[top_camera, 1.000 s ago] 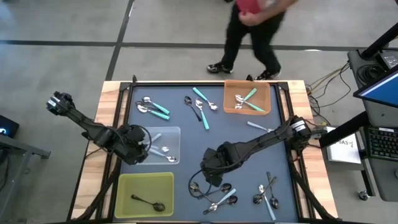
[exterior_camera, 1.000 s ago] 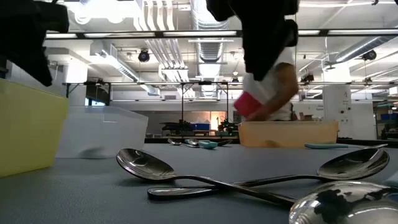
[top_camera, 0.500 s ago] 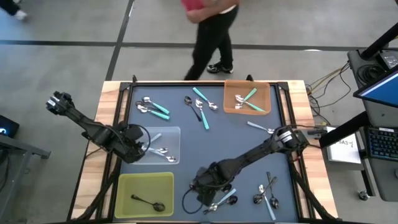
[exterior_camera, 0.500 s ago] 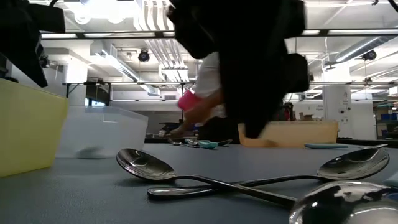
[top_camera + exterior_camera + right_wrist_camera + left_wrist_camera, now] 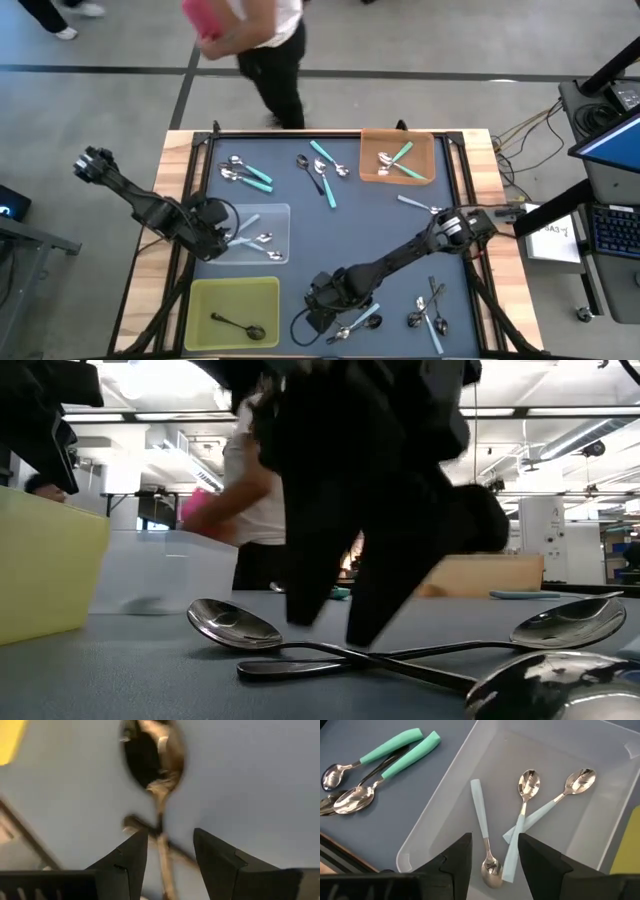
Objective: Sort silverware by color (type)
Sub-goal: Put the black spoon into the yellow bin
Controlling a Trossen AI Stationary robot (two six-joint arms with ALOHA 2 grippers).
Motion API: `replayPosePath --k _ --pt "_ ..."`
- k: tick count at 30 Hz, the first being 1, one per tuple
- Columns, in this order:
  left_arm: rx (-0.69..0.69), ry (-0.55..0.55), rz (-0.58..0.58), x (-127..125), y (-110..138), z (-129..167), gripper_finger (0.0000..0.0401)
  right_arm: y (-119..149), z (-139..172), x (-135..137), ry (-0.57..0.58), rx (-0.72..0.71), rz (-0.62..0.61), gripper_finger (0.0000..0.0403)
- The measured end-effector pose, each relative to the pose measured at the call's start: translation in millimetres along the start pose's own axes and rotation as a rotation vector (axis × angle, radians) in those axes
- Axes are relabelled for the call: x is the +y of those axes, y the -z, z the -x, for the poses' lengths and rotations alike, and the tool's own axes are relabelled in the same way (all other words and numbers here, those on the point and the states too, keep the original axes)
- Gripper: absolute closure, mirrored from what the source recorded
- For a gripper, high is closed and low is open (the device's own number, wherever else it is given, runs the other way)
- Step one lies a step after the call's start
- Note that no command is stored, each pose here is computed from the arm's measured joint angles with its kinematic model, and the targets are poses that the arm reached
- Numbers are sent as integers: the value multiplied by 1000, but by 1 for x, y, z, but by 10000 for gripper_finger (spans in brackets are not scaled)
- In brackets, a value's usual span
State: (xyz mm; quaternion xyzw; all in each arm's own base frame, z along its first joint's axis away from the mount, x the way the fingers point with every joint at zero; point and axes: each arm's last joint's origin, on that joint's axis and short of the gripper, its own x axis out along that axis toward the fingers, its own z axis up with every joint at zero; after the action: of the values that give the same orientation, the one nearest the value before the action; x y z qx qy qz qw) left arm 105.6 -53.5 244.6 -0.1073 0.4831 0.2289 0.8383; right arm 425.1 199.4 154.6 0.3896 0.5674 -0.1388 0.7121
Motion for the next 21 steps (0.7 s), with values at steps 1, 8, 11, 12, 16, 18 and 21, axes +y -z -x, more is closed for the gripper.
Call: replayPosePath --k 1,8,11,12,16,18,21 --pt "-4 6 1 1 0 1 262 0 0 0 3 -4 -5 252" --pt "-30 46 9 8 1 7 265 0 -9 -3 46 -49 -13 252" --pt "-43 55 17 11 1 9 265 1 -17 -5 58 -40 -2 252" --pt "-48 58 19 12 1 9 265 2 -18 -5 61 -40 7 252" --pt "-56 65 10 14 1 11 265 7 -27 -7 86 -40 84 252" --pt "-58 68 1 15 1 11 265 10 -30 -7 103 -56 143 252" --pt "-59 70 1 16 2 12 265 13 -33 -7 124 -79 226 253"
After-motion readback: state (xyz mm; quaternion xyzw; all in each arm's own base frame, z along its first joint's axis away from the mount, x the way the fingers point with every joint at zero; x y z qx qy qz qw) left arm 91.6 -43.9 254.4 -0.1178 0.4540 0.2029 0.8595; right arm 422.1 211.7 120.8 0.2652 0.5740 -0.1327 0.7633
